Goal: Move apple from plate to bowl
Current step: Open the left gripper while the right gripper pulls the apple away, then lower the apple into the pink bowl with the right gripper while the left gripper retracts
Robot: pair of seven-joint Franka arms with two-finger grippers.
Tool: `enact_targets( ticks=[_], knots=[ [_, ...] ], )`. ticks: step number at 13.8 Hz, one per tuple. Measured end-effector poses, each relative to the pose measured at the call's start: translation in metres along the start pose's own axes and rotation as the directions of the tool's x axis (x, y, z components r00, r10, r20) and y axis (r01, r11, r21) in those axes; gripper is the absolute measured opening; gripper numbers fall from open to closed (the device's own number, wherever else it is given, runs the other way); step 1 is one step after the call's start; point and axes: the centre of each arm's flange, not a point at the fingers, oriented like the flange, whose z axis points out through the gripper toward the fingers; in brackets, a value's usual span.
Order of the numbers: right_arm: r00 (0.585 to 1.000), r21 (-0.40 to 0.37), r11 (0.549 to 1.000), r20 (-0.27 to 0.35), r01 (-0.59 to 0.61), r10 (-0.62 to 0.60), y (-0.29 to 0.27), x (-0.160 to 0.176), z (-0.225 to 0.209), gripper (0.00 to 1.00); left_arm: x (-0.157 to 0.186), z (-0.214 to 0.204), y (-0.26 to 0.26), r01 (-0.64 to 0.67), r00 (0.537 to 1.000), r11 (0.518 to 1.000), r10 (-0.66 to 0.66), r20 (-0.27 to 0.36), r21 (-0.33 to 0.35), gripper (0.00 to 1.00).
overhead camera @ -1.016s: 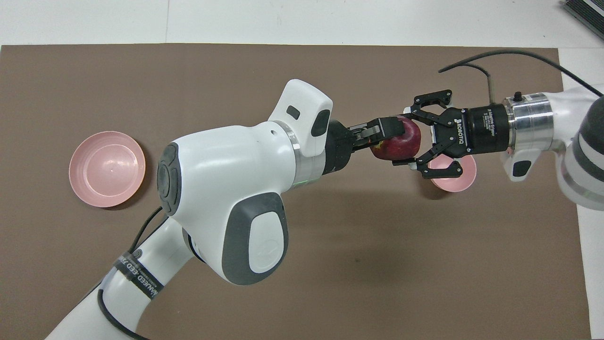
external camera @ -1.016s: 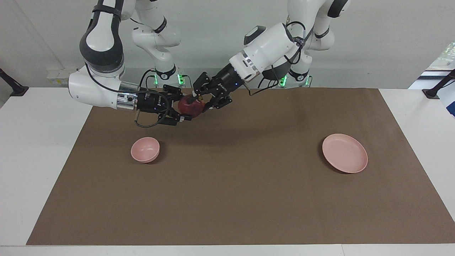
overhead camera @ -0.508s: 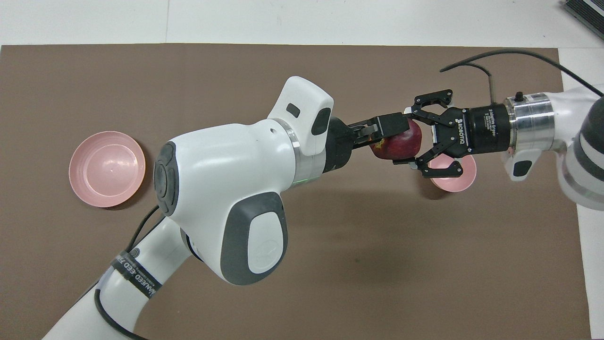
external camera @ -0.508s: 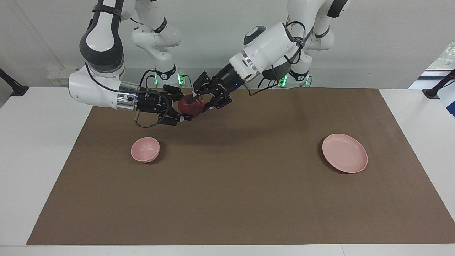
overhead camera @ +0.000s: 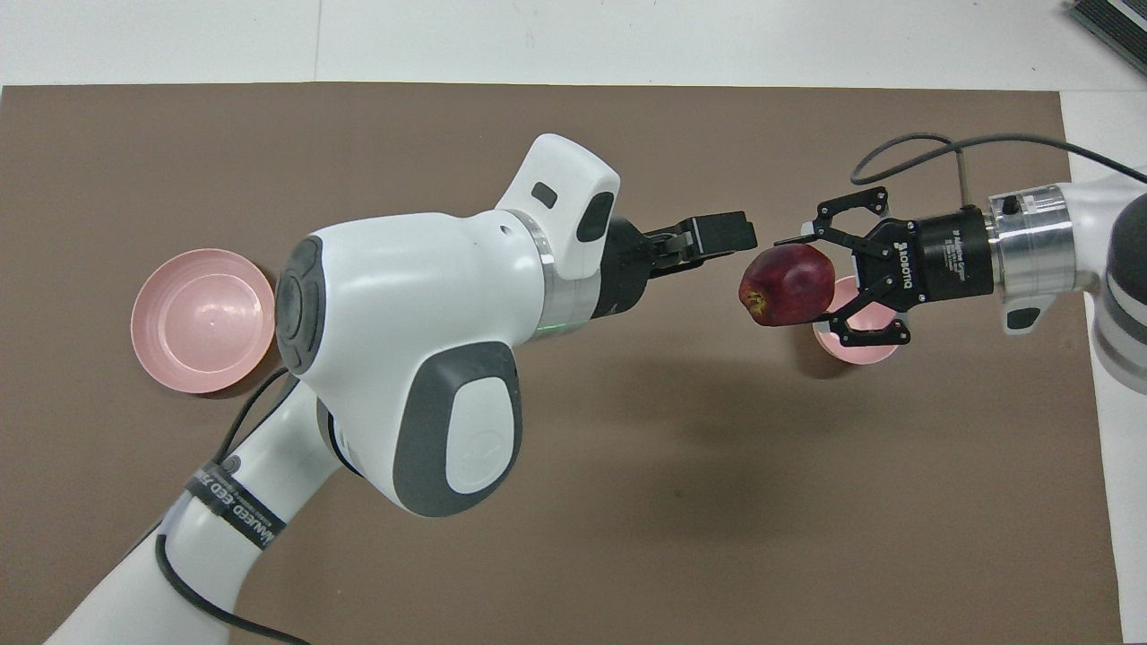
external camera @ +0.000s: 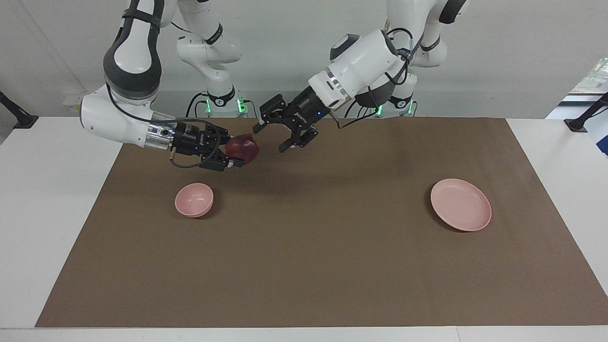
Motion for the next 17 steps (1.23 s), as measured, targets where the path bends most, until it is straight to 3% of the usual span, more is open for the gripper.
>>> enact_targets(
  ticks=[2, 4, 7, 9, 12, 14, 17],
  knots=[
    [0.983, -0.084, 0.986, -0.095, 0.147, -0.155, 0.011, 0.018, -0.012, 0.74, 0.018, -0.009, -0.025, -0.031, 0.999, 0.994, 0.028, 0.030, 0.101, 1.00],
    [0.920, -0.220, 0.928, -0.191, 0.300, -0.342, 0.018, 0.031, -0.017, 0.74, 0.036, -0.021, -0.057, -0.081, 0.995, 0.967, 0.066, 0.070, 0.240, 1.00],
    [0.762, -0.441, 0.800, -0.320, 0.406, -0.563, 0.016, 0.045, -0.020, 0.74, 0.058, -0.044, -0.102, -0.174, 0.983, 0.866, 0.128, 0.128, 0.469, 1.00],
    [0.637, -0.564, 0.713, -0.378, 0.416, -0.671, 0.009, 0.048, -0.010, 0.74, 0.069, -0.062, -0.126, -0.175, 0.982, 0.816, 0.107, 0.153, 0.551, 1.00],
    [0.487, -0.702, 0.595, -0.391, 0.392, -0.781, 0.002, 0.047, 0.005, 0.74, 0.081, -0.083, -0.148, -0.193, 0.979, 0.738, 0.099, 0.179, 0.646, 1.00],
    [0.442, -0.749, 0.551, -0.380, 0.368, -0.812, 0.003, 0.054, 0.009, 0.74, 0.085, -0.099, -0.156, -0.191, 0.978, 0.696, 0.077, 0.193, 0.692, 1.00],
    [0.441, -0.754, 0.551, -0.384, 0.357, -0.811, 0.012, 0.077, 0.025, 0.74, 0.079, -0.125, -0.156, -0.230, 0.966, 0.660, 0.062, 0.253, 0.715, 1.00]
  ],
)
